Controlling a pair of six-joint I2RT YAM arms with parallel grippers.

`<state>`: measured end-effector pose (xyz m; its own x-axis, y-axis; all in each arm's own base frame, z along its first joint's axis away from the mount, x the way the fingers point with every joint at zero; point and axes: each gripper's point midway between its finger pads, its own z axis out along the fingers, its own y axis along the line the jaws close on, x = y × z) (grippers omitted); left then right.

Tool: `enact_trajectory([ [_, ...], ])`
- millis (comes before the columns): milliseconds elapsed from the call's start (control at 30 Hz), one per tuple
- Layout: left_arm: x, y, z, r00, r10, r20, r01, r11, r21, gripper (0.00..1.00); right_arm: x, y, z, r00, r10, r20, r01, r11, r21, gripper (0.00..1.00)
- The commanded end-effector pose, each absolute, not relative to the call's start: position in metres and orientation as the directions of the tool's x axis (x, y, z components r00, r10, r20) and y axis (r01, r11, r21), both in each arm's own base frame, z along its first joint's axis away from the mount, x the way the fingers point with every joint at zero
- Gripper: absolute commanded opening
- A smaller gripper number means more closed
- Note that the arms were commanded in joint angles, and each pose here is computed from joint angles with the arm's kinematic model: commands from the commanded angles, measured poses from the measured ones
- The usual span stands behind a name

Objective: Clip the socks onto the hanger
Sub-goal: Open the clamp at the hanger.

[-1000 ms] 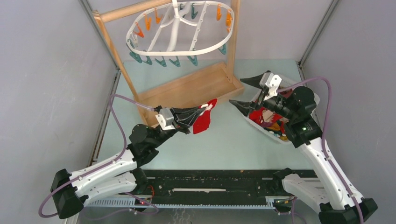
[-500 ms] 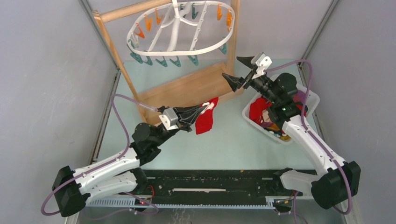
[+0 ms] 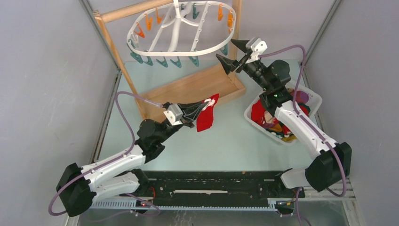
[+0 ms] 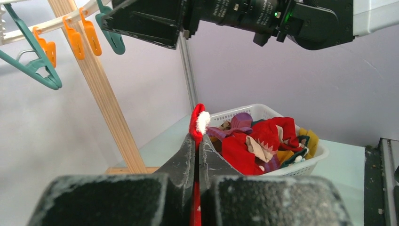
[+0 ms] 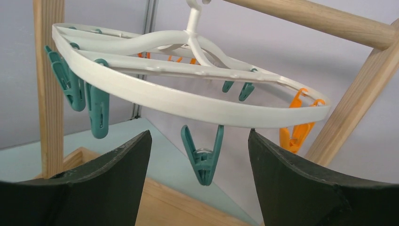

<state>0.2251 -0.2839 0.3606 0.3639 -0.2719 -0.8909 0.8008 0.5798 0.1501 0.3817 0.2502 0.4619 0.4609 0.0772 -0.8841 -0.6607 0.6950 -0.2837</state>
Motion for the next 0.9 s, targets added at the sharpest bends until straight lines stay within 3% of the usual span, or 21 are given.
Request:
enact_trajectory([
  [0,0.224,-0.282,0.378,0.404,-0.321,-0.857,0.804,0.572,0.165,0.0,0.387,0.254,0.489,0.516,0.11,-0.849,-0.629,0.722,-0.289,0.82],
  [633,0.235,-0.28,0.376,0.392,-0.353,-0.85,0.818,0.556,0.147,0.0,0.403,0.262,0.495,0.503,0.124,-0.856,-0.63,0.73,-0.264,0.59],
  [867,0.238,-0.283,0.377,0.354,-0.38,-0.855,0.837,0.536,0.108,0.0,0.406,0.264,0.495,0.466,0.126,-0.876,-0.652,0.718,-0.244,0.39],
])
